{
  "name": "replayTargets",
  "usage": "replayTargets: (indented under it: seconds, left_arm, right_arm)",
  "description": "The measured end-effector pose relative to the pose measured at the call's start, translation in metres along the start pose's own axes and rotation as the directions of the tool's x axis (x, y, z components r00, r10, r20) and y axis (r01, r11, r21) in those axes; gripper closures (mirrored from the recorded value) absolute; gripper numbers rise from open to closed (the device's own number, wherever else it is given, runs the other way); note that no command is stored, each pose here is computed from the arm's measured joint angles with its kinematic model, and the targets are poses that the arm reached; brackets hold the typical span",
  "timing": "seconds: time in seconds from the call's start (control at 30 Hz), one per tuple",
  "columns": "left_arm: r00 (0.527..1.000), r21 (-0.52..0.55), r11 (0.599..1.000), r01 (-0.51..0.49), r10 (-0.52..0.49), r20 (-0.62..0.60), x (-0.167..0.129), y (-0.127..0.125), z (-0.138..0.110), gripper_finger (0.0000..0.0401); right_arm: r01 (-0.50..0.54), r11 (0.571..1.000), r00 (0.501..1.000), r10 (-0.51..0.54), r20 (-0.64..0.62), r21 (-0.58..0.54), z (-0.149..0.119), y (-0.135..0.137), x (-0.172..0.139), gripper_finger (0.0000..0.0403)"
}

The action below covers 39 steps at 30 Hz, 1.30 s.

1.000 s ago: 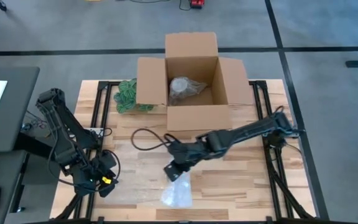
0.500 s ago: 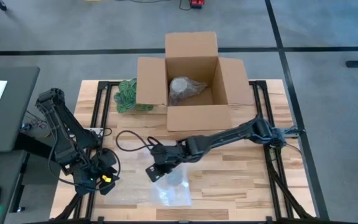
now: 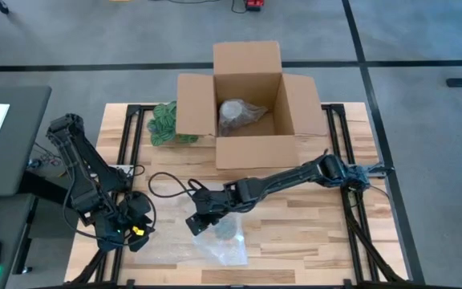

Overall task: Wrap mug
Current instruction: Wrap the yellow mug with bubble wrap

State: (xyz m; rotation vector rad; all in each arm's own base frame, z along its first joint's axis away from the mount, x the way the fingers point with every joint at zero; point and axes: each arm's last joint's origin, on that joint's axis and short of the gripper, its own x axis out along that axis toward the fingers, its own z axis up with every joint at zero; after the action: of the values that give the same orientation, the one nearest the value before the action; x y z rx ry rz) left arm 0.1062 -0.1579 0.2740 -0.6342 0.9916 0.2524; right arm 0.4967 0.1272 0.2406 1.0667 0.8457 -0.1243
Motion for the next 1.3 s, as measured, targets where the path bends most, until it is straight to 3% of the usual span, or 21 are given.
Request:
replayTargets:
  seconds: [0.17, 0.27, 0.47, 0.63, 0.83, 0.9, 1.07, 1.2, 1.3]
  left_arm:
    - [0.999, 0.019, 0.999, 0.045, -0.045, -0.001, 0.000, -0.005, 0.000, 0.0259]
    - [0.997, 0.023, 0.997, 0.074, -0.074, 0.000, -0.002, -0.006, 0.001, 0.0259]
    - [0.989, -0.053, 0.988, 0.143, -0.141, 0.039, -0.007, -0.009, 0.004, 0.0259]
    - [0.976, -0.057, 0.979, 0.195, -0.189, 0.109, -0.009, -0.014, 0.007, 0.0259]
    - [0.968, -0.066, 0.977, 0.202, -0.189, 0.167, -0.009, -0.015, 0.009, 0.0259]
    - [0.962, -0.071, 0.972, 0.222, -0.207, 0.180, -0.009, -0.017, 0.009, 0.0259]
    - [0.921, -0.038, 0.949, 0.314, -0.294, 0.256, -0.007, -0.032, 0.016, 0.0263]
    - [0.899, -0.009, 0.946, 0.323, -0.304, 0.315, 0.016, -0.049, 0.028, 0.0280]
    - [0.914, -0.004, 0.960, 0.279, -0.264, 0.309, 0.047, -0.057, 0.038, 0.0297]
  right_arm:
    - [-0.095, 0.995, 0.995, 0.096, 0.034, -0.040, 0.010, 0.011, -0.007, 0.0231]
    - [-0.150, 0.986, 0.988, 0.153, 0.036, -0.071, 0.014, 0.028, -0.021, 0.0210]
    - [-0.188, 0.971, 0.980, 0.195, 0.035, -0.150, 0.014, 0.056, -0.048, 0.0214]
    - [-0.278, 0.934, 0.951, 0.301, 0.074, -0.224, 0.012, 0.080, -0.066, 0.0225]
    - [-0.192, 0.951, 0.973, 0.218, 0.083, -0.242, 0.009, 0.070, -0.054, 0.0222]
    - [-0.210, 0.946, 0.972, 0.230, 0.053, -0.248, 0.012, 0.069, -0.054, 0.0219]
    - [-0.280, 0.927, 0.960, 0.265, -0.094, -0.251, 0.002, 0.080, -0.089, 0.0231]
    - [-0.165, 0.963, 0.970, 0.119, -0.211, -0.214, -0.019, 0.072, -0.094, 0.0264]
    - [-0.041, 0.977, 0.962, -0.019, -0.273, -0.211, -0.035, 0.058, -0.079, 0.0297]
